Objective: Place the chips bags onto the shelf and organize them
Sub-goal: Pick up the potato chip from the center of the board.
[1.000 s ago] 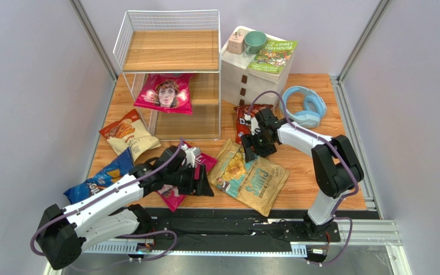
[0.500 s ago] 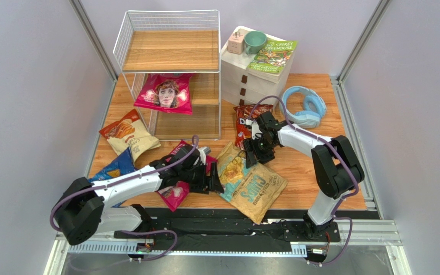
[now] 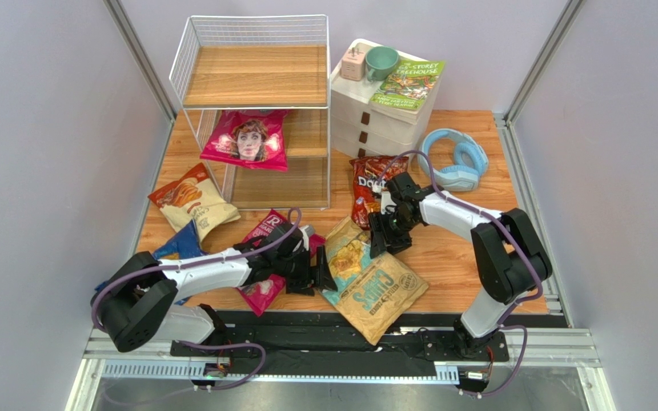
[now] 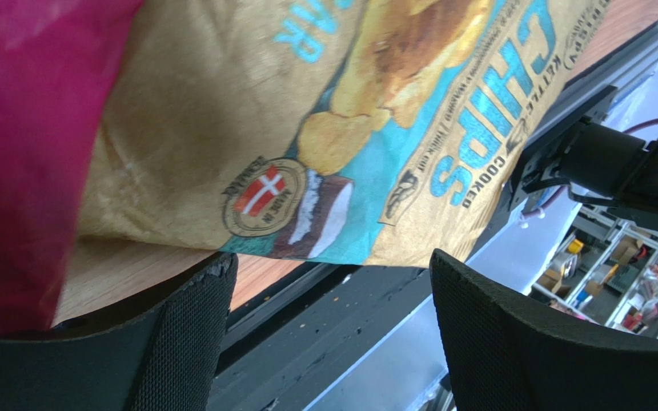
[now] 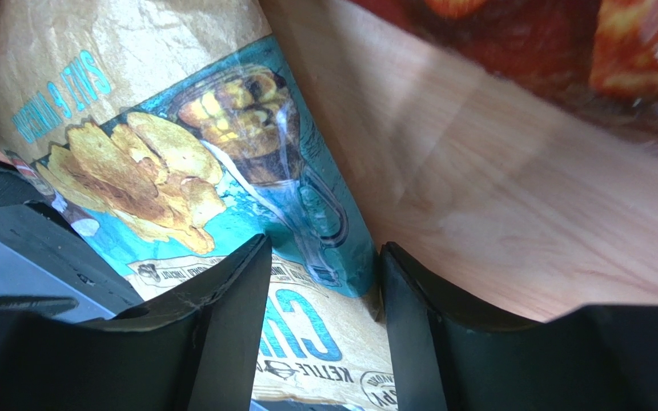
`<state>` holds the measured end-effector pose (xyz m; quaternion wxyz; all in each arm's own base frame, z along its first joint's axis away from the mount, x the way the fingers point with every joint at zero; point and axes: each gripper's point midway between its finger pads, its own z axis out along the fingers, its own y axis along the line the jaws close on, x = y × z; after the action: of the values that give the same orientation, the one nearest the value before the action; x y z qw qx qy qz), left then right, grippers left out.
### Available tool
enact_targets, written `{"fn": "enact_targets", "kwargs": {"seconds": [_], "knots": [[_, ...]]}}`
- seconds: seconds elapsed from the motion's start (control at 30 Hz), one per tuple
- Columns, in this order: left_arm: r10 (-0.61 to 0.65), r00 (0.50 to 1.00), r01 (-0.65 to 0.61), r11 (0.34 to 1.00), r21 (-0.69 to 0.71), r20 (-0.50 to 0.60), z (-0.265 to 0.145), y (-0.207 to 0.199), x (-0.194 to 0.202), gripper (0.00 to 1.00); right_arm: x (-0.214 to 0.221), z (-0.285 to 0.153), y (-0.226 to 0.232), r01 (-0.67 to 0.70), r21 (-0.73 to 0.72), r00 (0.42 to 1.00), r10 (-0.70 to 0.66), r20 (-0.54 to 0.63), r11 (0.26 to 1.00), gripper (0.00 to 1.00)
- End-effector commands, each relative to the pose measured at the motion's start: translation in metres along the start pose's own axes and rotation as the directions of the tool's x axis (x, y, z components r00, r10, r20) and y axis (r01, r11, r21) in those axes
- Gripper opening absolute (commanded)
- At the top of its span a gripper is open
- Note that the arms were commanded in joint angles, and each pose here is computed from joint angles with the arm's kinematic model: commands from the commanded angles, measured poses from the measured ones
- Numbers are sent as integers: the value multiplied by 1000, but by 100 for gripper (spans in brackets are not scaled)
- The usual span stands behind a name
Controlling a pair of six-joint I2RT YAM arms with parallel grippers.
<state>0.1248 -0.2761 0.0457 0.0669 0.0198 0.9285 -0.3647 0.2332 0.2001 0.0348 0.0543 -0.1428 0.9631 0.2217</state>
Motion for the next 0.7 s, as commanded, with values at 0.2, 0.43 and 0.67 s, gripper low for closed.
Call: {"fn": "enact_targets", "kwargs": {"seconds": [0.2,0.43,0.67], "knots": [[-41,999,41,999,-14,-4,14,8,0,87,14,-11,14,-61,-51,998,62,5,997,51],[60,998,-61,998,-25,-35,31,-5,-11,84,30,-26,25,-89,-81,996,90,4,993,44],[194,978,-197,980,-37,-75,46,-29,-20,79,56,-34,34,-142,-92,990,140,-24,986,39]]}}
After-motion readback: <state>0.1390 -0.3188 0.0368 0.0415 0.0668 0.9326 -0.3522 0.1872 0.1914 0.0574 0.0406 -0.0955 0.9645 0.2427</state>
